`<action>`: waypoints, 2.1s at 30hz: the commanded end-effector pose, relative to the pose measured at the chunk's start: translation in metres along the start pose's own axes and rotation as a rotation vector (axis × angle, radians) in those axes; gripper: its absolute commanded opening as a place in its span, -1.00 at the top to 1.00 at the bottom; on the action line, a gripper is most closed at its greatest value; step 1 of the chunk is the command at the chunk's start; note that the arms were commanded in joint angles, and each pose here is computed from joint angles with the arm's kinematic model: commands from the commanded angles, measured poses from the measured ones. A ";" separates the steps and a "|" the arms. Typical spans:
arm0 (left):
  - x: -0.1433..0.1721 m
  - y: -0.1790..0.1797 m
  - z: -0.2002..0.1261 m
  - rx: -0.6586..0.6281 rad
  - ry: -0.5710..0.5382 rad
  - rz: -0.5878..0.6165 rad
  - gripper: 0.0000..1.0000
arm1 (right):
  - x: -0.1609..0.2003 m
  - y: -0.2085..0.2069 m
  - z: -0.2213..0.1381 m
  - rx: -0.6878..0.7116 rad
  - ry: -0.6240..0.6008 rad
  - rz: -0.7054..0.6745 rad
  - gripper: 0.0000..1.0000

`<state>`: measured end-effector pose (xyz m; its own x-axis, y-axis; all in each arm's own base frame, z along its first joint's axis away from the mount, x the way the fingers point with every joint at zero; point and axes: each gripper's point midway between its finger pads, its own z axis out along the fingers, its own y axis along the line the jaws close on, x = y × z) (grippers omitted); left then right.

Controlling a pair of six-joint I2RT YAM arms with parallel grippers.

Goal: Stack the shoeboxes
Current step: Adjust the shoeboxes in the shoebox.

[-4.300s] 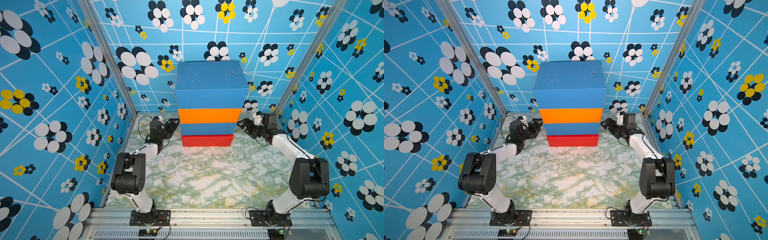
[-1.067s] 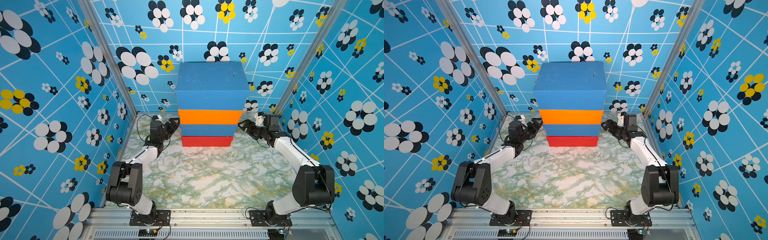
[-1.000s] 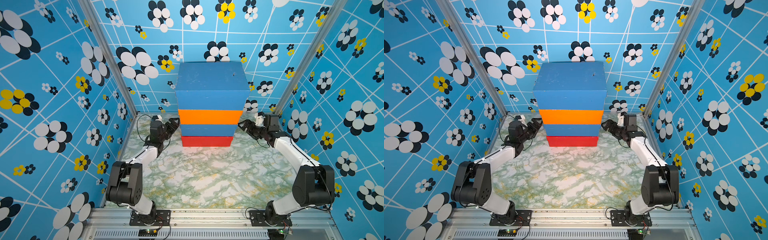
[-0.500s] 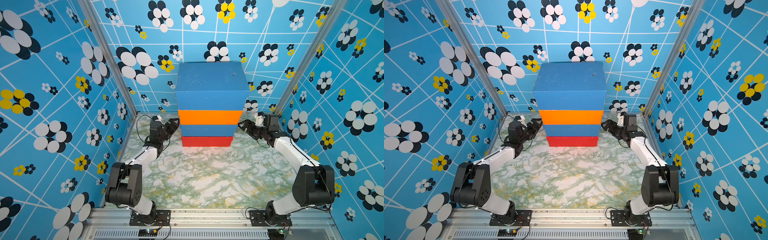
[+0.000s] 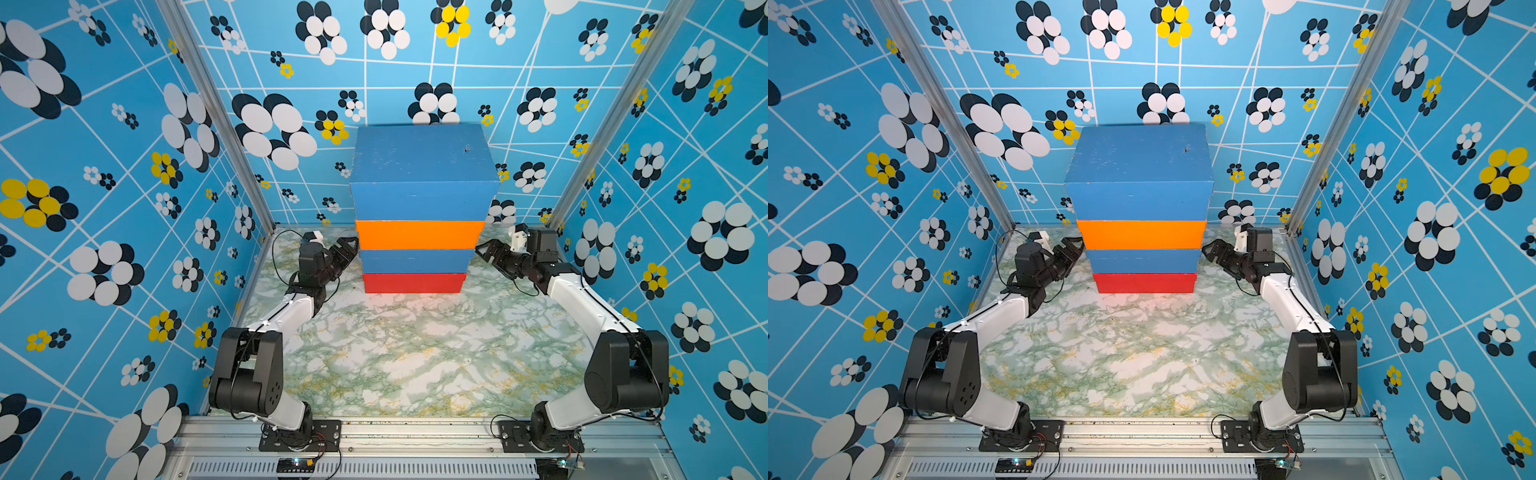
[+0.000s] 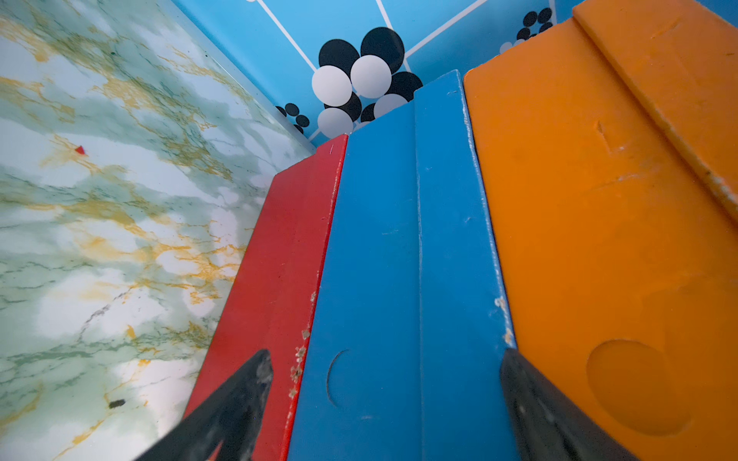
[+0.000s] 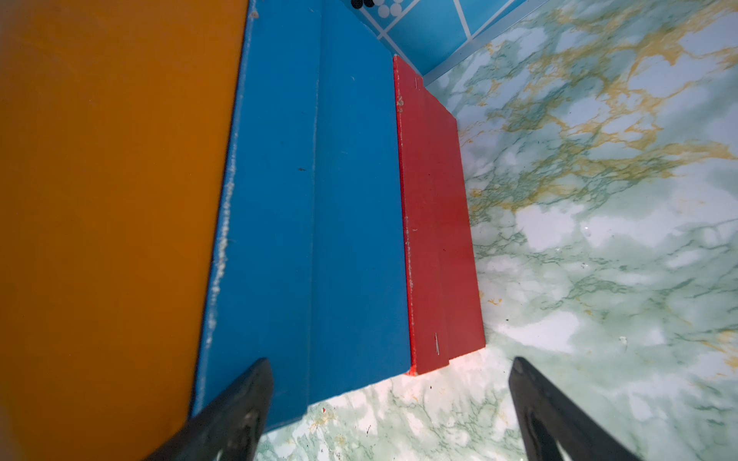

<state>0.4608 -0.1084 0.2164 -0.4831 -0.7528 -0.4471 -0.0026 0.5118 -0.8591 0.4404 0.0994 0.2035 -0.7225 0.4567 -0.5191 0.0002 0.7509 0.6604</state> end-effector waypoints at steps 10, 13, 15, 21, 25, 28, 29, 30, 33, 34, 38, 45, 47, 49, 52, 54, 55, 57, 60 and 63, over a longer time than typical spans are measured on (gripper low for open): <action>0.021 -0.033 -0.007 0.114 0.087 0.065 -0.81 | 0.033 0.044 0.008 -0.131 0.103 -0.076 -0.89; 0.019 -0.034 -0.007 0.117 0.082 0.064 -0.81 | 0.034 0.045 0.009 -0.132 0.105 -0.075 -0.89; 0.018 -0.035 -0.007 0.118 0.083 0.066 -0.81 | 0.034 0.044 0.009 -0.130 0.106 -0.075 -0.89; 0.019 -0.033 -0.007 0.118 0.085 0.061 -0.81 | 0.033 0.043 0.009 -0.123 0.102 -0.080 -0.89; 0.024 -0.033 -0.006 0.120 0.096 0.061 -0.81 | 0.032 0.042 0.009 -0.115 0.099 -0.078 -0.89; 0.027 -0.035 -0.006 0.124 0.101 0.065 -0.81 | 0.030 0.043 0.009 -0.112 0.097 -0.078 -0.90; 0.027 -0.035 -0.006 0.123 0.101 0.065 -0.81 | 0.030 0.043 0.009 -0.111 0.095 -0.078 -0.90; 0.027 -0.035 -0.006 0.123 0.102 0.065 -0.81 | 0.029 0.043 0.008 -0.109 0.093 -0.078 -0.90; 0.029 -0.036 -0.006 0.124 0.105 0.067 -0.81 | 0.029 0.043 0.008 -0.104 0.092 -0.078 -0.90; 0.029 -0.038 -0.006 0.128 0.106 0.068 -0.81 | 0.029 0.042 0.008 -0.103 0.091 -0.077 -0.90; 0.029 -0.039 -0.006 0.128 0.106 0.071 -0.81 | 0.028 0.042 0.009 -0.100 0.090 -0.075 -0.90; 0.029 -0.042 -0.005 0.131 0.108 0.075 -0.81 | 0.027 0.043 0.008 -0.102 0.087 -0.078 -0.90; 0.029 -0.043 -0.004 0.133 0.109 0.076 -0.81 | 0.026 0.044 0.007 -0.103 0.085 -0.079 -0.90; 0.030 -0.044 -0.004 0.135 0.111 0.077 -0.81 | 0.026 0.044 0.007 -0.102 0.084 -0.080 -0.89; 0.030 -0.046 -0.004 0.136 0.111 0.078 -0.81 | 0.026 0.044 0.006 -0.103 0.082 -0.082 -0.90; 0.030 -0.046 -0.004 0.138 0.111 0.080 -0.81 | 0.024 0.045 0.005 -0.104 0.079 -0.085 -0.90; 0.030 -0.047 -0.004 0.138 0.109 0.081 -0.81 | 0.024 0.046 0.005 -0.104 0.079 -0.085 -0.90; 0.030 -0.048 -0.004 0.140 0.110 0.082 -0.81 | 0.023 0.045 0.005 -0.101 0.078 -0.086 -0.89; 0.031 -0.048 -0.004 0.139 0.110 0.082 -0.81 | 0.024 0.046 0.004 -0.102 0.079 -0.090 -0.90; 0.032 -0.048 -0.004 0.140 0.111 0.082 -0.81 | 0.024 0.045 0.004 -0.099 0.077 -0.088 -0.90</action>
<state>0.4634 -0.1019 0.2162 -0.4559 -0.7655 -0.4540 -0.0191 0.5184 -0.8550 0.4400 0.1069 0.2035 -0.7224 0.4443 -0.5299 -0.0039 0.7637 0.6456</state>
